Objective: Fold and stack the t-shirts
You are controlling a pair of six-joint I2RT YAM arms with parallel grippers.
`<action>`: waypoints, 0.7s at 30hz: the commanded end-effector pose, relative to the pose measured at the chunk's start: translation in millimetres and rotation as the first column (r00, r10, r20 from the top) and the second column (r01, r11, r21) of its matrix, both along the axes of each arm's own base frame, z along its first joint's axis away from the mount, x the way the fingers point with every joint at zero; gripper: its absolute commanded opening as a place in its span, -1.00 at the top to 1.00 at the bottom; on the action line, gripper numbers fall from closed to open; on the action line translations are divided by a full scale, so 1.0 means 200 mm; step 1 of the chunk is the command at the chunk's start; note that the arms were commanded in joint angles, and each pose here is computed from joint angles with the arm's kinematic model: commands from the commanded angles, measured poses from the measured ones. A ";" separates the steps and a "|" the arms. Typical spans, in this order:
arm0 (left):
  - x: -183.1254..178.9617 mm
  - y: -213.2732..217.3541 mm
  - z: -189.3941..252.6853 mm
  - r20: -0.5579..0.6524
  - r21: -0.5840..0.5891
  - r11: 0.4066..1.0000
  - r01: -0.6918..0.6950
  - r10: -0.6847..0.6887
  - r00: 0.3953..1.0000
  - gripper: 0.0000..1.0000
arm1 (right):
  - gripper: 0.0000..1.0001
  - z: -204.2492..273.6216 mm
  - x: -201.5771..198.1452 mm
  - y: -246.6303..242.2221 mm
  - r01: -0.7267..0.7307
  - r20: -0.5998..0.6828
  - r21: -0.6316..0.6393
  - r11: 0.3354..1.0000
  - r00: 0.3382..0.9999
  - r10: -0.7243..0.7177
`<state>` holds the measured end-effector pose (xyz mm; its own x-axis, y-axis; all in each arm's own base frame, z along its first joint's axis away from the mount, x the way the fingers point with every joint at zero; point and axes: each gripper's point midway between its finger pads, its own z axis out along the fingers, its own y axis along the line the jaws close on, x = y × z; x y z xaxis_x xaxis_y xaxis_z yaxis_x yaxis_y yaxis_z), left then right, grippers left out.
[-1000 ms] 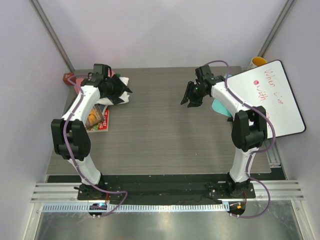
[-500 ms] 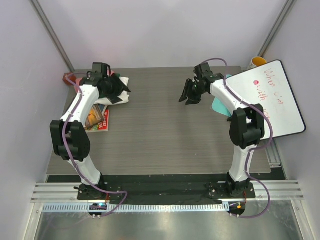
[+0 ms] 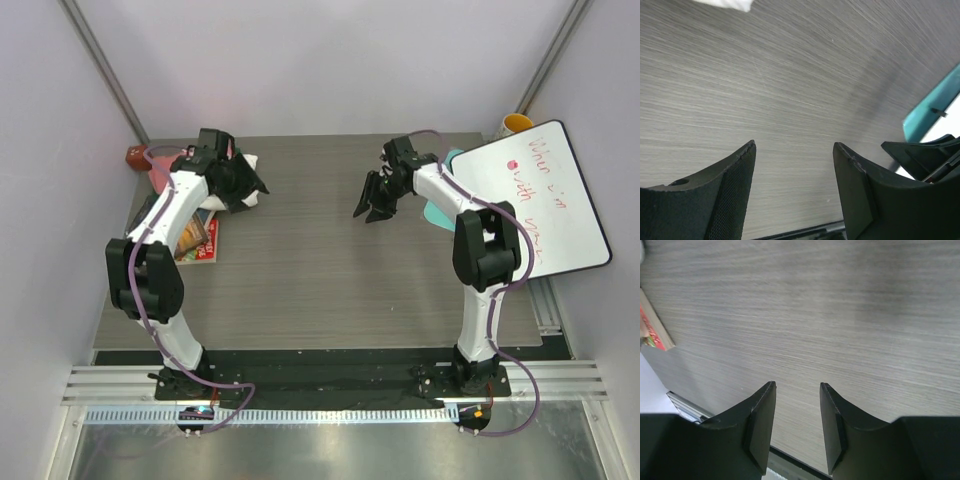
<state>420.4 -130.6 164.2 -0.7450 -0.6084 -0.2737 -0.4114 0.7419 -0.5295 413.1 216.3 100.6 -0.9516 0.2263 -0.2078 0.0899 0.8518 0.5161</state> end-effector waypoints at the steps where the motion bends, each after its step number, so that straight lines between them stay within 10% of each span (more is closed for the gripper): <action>1: 0.05 0.19 0.17 0.082 0.194 0.980 -0.054 0.038 0.996 -0.29 | 0.08 0.03 -0.06 0.03 -0.004 -0.016 0.027 1.000 1.000 0.004; 7: 0.05 0.71 0.14 0.061 0.205 0.903 -0.376 0.372 0.926 -0.38 | 0.08 0.08 -0.05 0.01 0.008 0.022 0.004 1.000 1.000 -0.008; 16: 0.23 0.98 0.08 0.030 0.248 0.896 -0.367 0.372 0.928 -0.43 | 0.08 0.12 0.00 -0.02 -0.003 0.065 -0.029 1.000 0.998 0.005; 21: 0.42 1.06 0.12 0.002 0.087 0.924 -0.373 0.375 0.927 -0.41 | 0.07 0.12 -0.01 -0.04 0.002 0.063 -0.034 0.999 0.998 0.000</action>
